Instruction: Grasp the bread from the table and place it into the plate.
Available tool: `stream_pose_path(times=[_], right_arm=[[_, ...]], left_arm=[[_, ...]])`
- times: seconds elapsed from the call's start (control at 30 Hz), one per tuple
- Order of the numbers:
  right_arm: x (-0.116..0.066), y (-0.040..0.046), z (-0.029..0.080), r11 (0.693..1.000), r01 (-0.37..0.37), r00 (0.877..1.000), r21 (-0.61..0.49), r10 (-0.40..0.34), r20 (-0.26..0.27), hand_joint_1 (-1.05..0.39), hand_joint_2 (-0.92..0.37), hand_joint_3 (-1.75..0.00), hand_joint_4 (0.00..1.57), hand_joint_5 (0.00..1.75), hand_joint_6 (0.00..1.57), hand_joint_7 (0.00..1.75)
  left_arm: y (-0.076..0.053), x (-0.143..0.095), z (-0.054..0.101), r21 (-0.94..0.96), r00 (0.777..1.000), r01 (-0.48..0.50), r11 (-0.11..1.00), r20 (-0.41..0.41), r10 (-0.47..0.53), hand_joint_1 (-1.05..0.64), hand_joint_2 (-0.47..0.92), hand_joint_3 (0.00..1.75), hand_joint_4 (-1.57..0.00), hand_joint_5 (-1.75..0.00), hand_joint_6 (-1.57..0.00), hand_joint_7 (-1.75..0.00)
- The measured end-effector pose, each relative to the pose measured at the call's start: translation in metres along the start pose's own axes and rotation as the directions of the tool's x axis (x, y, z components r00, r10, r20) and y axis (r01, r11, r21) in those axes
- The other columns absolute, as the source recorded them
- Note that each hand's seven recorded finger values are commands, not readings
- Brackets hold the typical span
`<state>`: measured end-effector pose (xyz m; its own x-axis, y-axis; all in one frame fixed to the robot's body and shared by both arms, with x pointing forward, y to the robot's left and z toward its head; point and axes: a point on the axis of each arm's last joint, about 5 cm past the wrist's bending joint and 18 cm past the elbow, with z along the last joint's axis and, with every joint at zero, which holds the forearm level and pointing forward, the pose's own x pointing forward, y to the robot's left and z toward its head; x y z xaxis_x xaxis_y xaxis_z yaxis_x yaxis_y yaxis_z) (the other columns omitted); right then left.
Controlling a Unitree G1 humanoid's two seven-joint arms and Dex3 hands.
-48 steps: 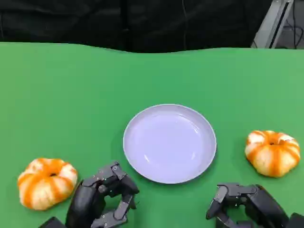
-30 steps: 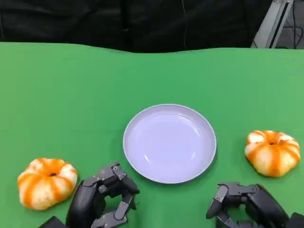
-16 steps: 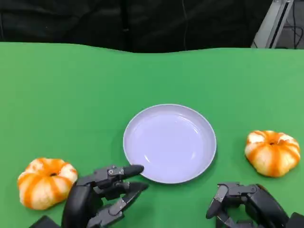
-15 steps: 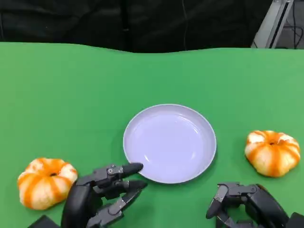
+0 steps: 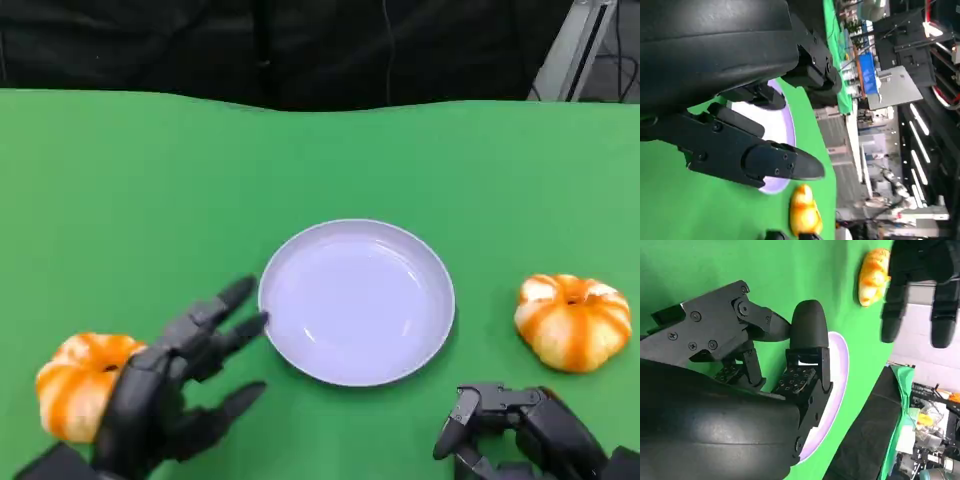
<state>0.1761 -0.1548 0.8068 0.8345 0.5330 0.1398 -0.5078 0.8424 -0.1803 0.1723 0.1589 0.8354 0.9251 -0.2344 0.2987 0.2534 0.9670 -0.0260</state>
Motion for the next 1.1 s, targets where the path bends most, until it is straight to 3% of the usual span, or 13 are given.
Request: stream_pose_path(times=[0.33, 0.57, 0.8, 1.1], right_arm=[[0.000, 0.0000, 0.000, 1.000, -0.005, 1.000, 0.000, 0.005, 0.001, -0.14, -0.68, -0.84, 0.81, 1.47, 0.85, 1.14], [0.000, -0.0001, 0.000, 1.000, -0.005, 1.000, 0.000, 0.005, 0.001, -0.14, -0.68, -0.83, 0.81, 1.45, 0.86, 1.13], [0.000, -0.0001, 0.000, 1.000, -0.005, 1.000, 0.000, 0.005, 0.000, -0.14, -0.67, -0.84, 0.82, 1.45, 0.86, 1.13], [0.000, -0.0002, 0.000, 1.000, -0.009, 1.000, 0.000, 0.009, 0.000, -0.14, -0.67, -0.84, 0.82, 1.45, 0.86, 1.12]], left_arm=[[0.029, -0.001, 0.025, 0.285, 0.997, -0.053, 0.957, -0.037, 0.066, -0.86, 0.92, 0.43, -0.39, -0.01, -0.32, -0.01], [0.048, -0.005, 0.048, 0.599, 0.984, -0.051, 0.799, -0.105, 0.142, -0.87, 0.92, 0.42, -0.51, -0.04, -0.40, -0.03], [0.056, -0.006, 0.062, 0.717, 0.951, 0.048, 0.695, -0.246, 0.188, -0.88, 0.92, 0.44, -0.44, 0.00, -0.40, -0.01], [0.058, -0.006, 0.058, 0.801, 0.898, 0.202, 0.564, -0.381, 0.219, -0.96, 0.92, 0.48, -0.41, -0.01, -0.34, 0.00]])
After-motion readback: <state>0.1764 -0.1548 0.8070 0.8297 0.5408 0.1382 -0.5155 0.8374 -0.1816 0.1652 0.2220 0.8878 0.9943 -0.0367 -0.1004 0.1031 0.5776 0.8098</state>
